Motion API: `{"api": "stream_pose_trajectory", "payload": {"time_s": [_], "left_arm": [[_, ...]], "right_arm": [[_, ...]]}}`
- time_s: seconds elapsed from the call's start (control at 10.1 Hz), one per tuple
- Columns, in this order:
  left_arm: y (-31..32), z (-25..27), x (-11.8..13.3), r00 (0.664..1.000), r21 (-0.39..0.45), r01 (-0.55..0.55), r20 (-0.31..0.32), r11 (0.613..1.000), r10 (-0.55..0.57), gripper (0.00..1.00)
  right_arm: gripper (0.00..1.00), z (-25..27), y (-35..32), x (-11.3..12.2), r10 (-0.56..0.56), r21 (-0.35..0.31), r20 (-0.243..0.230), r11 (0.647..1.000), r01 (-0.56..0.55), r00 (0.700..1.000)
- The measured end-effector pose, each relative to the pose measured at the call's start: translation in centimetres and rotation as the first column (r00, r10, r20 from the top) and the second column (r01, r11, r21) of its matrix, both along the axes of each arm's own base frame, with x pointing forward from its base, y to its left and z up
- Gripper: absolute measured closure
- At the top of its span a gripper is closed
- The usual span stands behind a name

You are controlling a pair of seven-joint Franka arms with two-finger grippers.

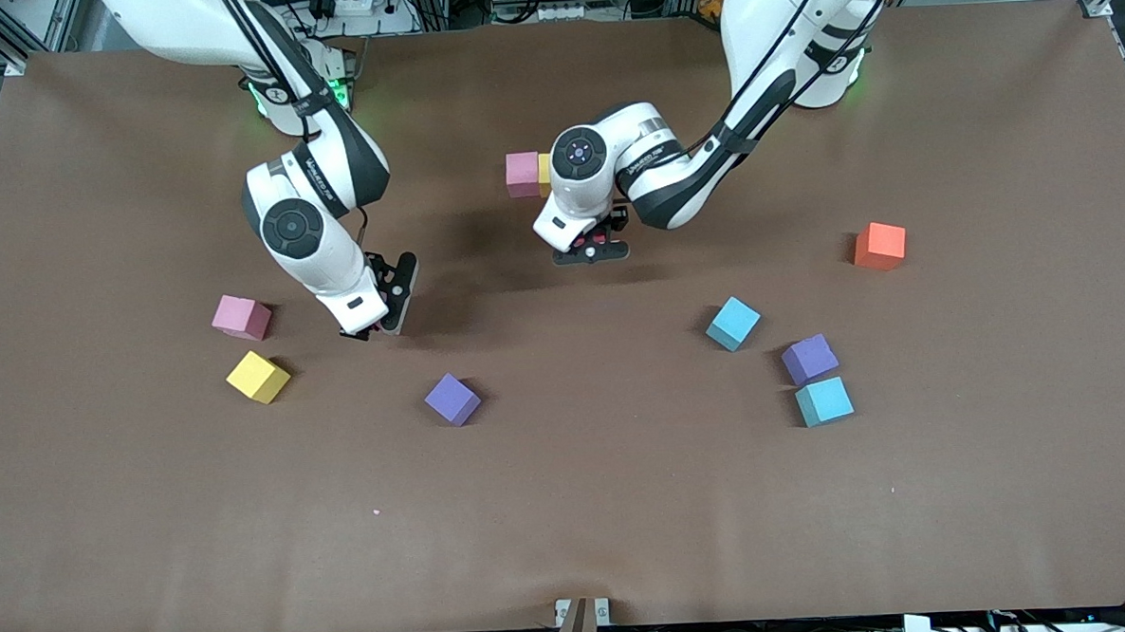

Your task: Form number 2 with 11 blocks

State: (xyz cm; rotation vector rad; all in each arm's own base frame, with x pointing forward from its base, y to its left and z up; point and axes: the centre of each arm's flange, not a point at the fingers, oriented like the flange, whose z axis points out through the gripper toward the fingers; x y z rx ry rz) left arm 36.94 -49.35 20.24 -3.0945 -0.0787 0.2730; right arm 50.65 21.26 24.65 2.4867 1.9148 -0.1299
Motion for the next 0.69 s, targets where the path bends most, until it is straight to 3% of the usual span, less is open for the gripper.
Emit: {"api": "stream_pose_trajectory", "payload": {"time_s": [0.3,0.5,0.69], "left_arm": [[0.4,-0.5,-0.4,1.0,0.017,0.002,-0.011,1.0,-0.002,0.03],[0.3,0.3,0.1,1.0,0.008,-0.01,0.004,1.0,0.01,0.0],[-0.3,4.0,1.8,0.997,-0.031,-0.038,0.059,0.999,0.04,0.0]], "right_arm": [[0.37,0.1,0.1,0.0,0.001,0.001,0.001,1.0,-0.001,1.0],[0.37,0.1,0.1,0.1,0.001,0.001,0.003,1.0,-0.001,1.0],[0.37,0.3,0.2,0.2,0.002,0.003,0.006,1.0,-0.002,1.0]]}}
